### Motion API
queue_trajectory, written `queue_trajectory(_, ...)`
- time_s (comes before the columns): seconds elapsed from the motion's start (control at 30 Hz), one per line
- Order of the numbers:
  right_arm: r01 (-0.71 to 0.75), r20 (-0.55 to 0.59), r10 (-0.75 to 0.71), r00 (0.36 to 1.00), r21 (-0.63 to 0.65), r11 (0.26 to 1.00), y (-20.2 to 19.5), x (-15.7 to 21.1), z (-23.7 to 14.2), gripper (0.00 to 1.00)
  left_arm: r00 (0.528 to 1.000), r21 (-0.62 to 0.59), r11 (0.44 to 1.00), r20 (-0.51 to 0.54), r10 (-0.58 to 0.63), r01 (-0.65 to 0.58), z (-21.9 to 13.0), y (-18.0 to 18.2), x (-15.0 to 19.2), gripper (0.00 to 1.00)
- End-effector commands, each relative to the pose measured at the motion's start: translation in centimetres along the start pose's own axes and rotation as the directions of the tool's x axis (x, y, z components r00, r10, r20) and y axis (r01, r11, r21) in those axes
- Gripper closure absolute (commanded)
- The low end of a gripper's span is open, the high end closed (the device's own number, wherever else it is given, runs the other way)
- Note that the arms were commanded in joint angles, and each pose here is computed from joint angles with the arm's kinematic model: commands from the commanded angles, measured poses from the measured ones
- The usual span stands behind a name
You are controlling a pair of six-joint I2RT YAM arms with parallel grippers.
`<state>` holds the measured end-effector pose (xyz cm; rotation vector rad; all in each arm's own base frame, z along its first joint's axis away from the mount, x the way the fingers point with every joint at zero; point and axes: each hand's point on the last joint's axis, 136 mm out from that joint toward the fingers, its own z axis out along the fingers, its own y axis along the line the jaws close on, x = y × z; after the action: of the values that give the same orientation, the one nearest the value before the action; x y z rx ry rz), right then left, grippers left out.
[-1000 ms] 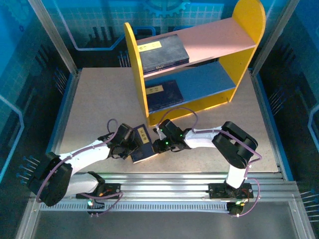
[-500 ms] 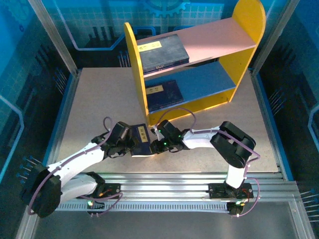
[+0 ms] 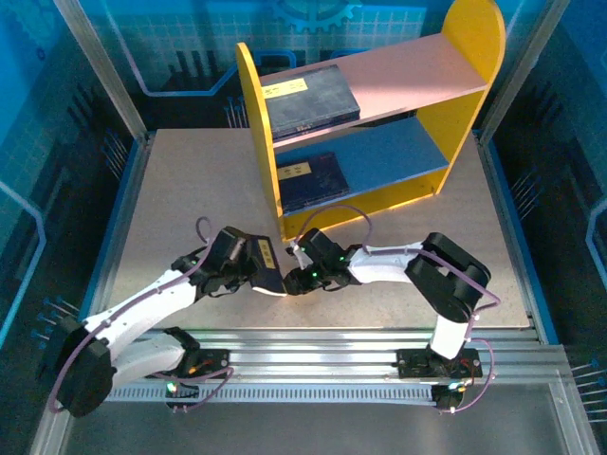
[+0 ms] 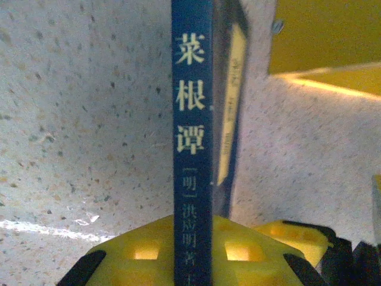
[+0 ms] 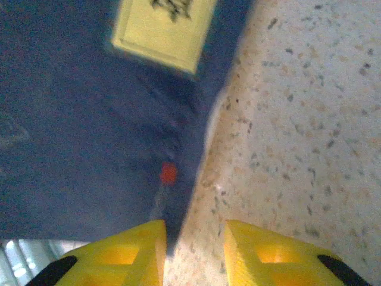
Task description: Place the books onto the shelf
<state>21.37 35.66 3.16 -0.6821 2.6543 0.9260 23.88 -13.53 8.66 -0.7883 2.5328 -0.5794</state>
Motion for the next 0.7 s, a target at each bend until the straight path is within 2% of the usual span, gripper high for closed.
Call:
queue_trajectory(0.0, -0.008, 0.035, 0.009, 0.999, -0.018, 1.0, 0.6, -0.9, -2.9, 0.6, 0.992, 0.002, 1.0, 0.129, 0.0, -0.001, -2.6, -0.2, -2.3, 1.0)
queue_trajectory(0.13, -0.059, 0.081, 0.066, 0.995, -0.08, 0.995, 1.5, -1.7, -4.9, 0.53, 0.972, 0.044, 0.998, 0.228, -0.055, 0.046, -4.3, -0.1, -3.5, 1.0)
queue_trajectory(0.23, -0.097, 0.111, 0.119, 0.987, -0.186, 0.978, 3.6, -2.6, -5.9, 0.45, 0.949, 0.089, 0.994, 0.302, -0.09, 0.066, -5.6, -0.3, -4.2, 1.0)
queue_trajectory(0.37, -0.166, 0.144, 0.232, 0.962, -0.366, 0.916, 6.2, -3.9, -6.7, 0.3, 0.908, 0.213, 0.976, 0.398, -0.133, 0.05, -6.9, -2.0, -4.6, 1.0)
queue_trajectory(0.47, -0.208, 0.15, 0.304, 0.941, -0.452, 0.867, 7.4, -4.4, -6.9, 0.25, 0.882, 0.285, 0.958, 0.443, -0.161, 0.032, -7.5, -3.3, -4.5, 1.0)
queue_trajectory(0.67, -0.251, 0.165, 0.382, 0.909, -0.514, 0.82, 7.9, -5.1, -6.4, 0.22, 0.859, 0.35, 0.935, 0.493, -0.14, -0.048, -8.2, -5.8, -3.7, 1.0)
